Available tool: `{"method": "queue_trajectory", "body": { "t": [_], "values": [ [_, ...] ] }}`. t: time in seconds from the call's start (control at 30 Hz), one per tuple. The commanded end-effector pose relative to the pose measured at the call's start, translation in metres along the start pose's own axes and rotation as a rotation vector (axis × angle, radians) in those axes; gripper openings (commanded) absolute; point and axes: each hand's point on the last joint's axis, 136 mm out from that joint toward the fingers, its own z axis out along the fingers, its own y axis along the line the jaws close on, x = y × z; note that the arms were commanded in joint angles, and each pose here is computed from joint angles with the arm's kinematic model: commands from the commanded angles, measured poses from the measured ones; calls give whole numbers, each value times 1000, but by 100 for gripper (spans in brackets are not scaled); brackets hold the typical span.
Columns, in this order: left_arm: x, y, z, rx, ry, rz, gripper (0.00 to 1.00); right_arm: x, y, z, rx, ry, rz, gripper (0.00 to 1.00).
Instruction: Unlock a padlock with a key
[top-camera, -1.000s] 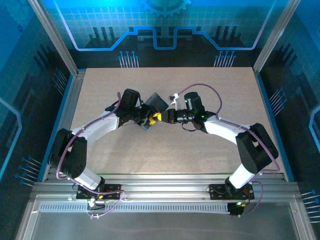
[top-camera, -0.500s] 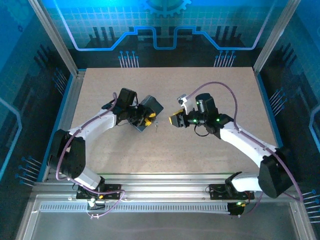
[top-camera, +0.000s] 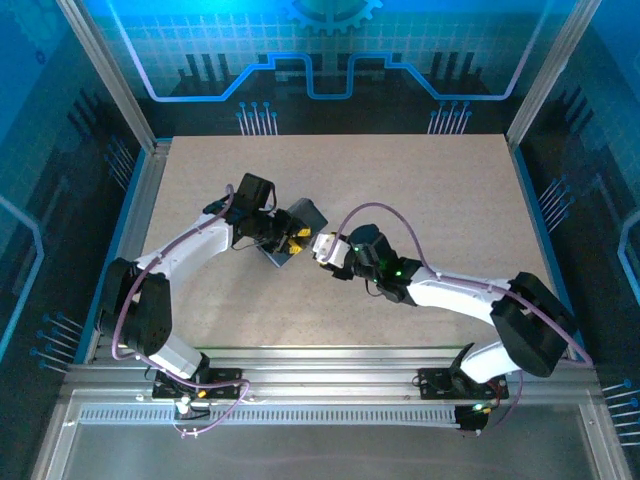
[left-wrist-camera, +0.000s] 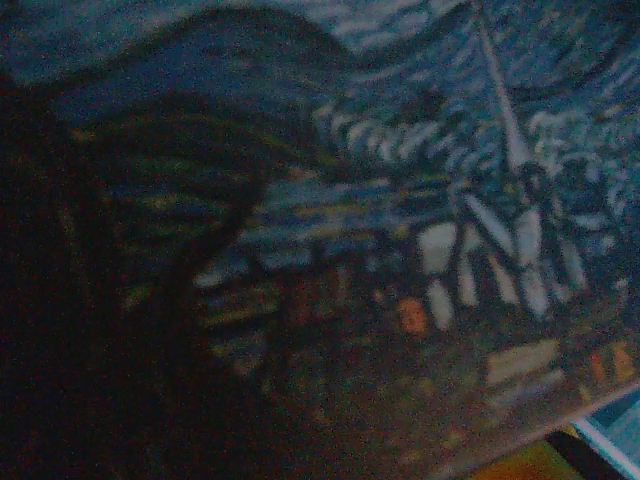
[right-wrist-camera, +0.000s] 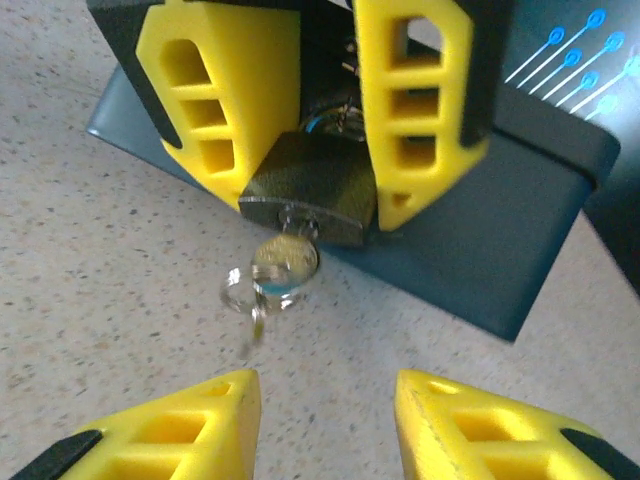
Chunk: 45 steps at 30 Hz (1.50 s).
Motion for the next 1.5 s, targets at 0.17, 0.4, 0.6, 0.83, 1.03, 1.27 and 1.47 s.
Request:
{"method": "queue_trajectory", "body": {
  "t": [0.17,0.4,0.6,0.83,1.03,1.27,1.47],
  "values": [
    [10,-20,-9,49,37,35,2,-42,-24,11,160,-80,-159,39],
    [10,-21,-9,60,37,36,2,-53,-19,10,171,-99,-190,35],
    [9,-22,-8,67,37,25,2,-60,-8,7,167,-121,-208,31],
    [8,-25,-8,76,34,17,2,-65,3,7,149,-137,-223,27],
    [7,-22,-7,76,34,8,2,-70,10,7,150,-143,-238,27],
    [8,-23,-8,82,34,8,2,-70,13,6,151,-128,-239,19],
    [6,-22,-9,84,29,8,2,-58,8,5,149,-97,-212,29]
  ]
}}
